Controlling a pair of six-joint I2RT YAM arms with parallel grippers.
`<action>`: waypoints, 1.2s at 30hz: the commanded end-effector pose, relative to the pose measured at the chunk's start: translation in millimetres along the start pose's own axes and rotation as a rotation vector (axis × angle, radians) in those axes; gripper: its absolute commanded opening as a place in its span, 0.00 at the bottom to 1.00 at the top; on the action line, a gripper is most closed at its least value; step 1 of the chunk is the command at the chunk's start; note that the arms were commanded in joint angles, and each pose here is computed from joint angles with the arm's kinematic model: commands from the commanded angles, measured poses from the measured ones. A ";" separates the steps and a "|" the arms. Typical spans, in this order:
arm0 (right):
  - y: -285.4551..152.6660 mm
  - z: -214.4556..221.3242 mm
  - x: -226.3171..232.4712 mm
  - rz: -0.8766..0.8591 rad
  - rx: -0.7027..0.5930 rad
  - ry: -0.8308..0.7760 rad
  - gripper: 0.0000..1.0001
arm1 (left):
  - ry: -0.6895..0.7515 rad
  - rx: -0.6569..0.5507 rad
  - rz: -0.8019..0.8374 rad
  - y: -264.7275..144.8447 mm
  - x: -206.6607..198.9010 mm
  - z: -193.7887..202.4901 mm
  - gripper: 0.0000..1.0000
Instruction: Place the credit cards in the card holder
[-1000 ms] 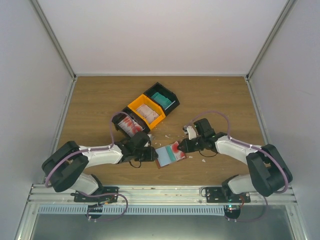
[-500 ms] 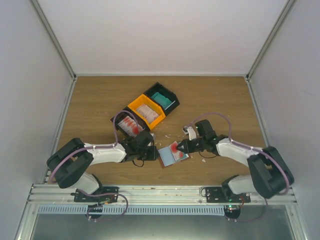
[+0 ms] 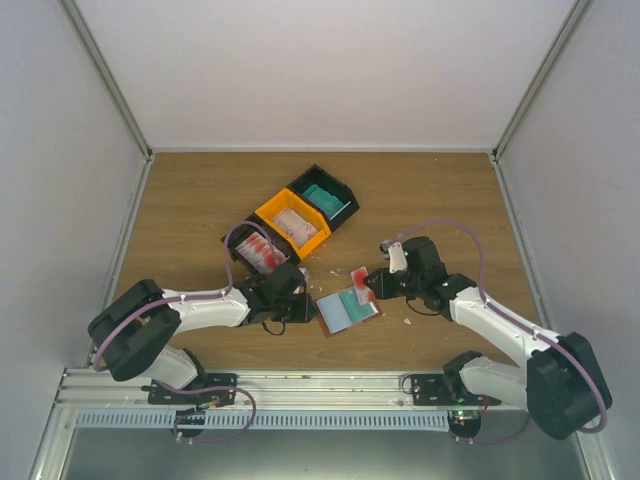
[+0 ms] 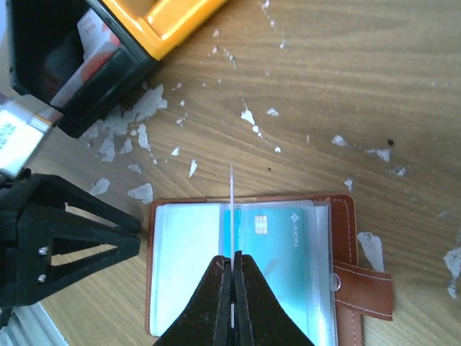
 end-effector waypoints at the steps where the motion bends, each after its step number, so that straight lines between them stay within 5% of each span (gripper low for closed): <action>1: 10.5 16.3 -2.5 -0.033 0.084 0.008 0.00 | -0.003 0.001 0.015 1.3 0.9 5.1 0.30; 15: 46.1 52.0 -29.1 0.014 0.247 0.061 0.00 | 0.008 0.044 0.019 15.1 -0.1 7.8 0.23; 36: 46.7 71.6 -19.9 -0.089 0.244 0.176 0.01 | 0.013 0.028 -0.066 16.9 12.4 5.1 0.17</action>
Point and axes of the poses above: each gripper's point midway between its finger pads, its own y axis out along the fingers, its own x axis along the line the jaws close on, z = x × y, the point moved 2 cm from there along -y, back along the fingers, and after that the axes turned 1 degree about -y, right-handed, at the moved point
